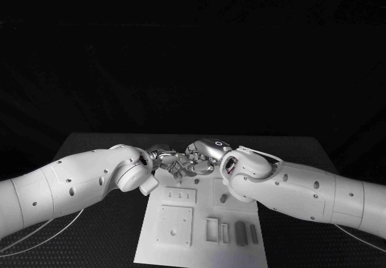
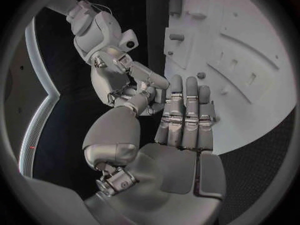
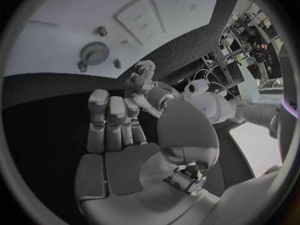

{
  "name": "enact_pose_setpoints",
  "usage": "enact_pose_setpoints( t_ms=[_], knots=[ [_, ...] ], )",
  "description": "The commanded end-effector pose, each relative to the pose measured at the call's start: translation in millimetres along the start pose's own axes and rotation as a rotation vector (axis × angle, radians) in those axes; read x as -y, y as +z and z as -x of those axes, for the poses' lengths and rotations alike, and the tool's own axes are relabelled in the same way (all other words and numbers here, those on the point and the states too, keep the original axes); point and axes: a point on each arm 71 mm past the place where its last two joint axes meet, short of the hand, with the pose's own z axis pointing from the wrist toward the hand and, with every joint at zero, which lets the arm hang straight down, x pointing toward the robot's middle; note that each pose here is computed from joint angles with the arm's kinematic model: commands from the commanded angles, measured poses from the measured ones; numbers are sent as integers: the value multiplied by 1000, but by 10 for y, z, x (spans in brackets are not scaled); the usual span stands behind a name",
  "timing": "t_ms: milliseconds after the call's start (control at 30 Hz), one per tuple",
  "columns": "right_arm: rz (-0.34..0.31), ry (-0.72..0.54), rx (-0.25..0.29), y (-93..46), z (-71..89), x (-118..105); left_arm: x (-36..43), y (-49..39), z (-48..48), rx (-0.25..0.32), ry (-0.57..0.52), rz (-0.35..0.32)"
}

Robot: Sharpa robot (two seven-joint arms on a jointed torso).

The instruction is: Assemble the parts on the task board

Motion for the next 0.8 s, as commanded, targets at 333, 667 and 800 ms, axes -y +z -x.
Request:
enact_pose_setpoints(
  t_ms=[333,667,800],
  knots=[
    [-8,-15,-15,6,-15,31,-14,-24,10,-26,-1,-5],
    [-5,-12,-15,3,-17,16,-20,-22,7,-31,0,3],
    [-6,-9,-14,1,-16,19,-19,-20,0,-35,1,6]
  ],
)
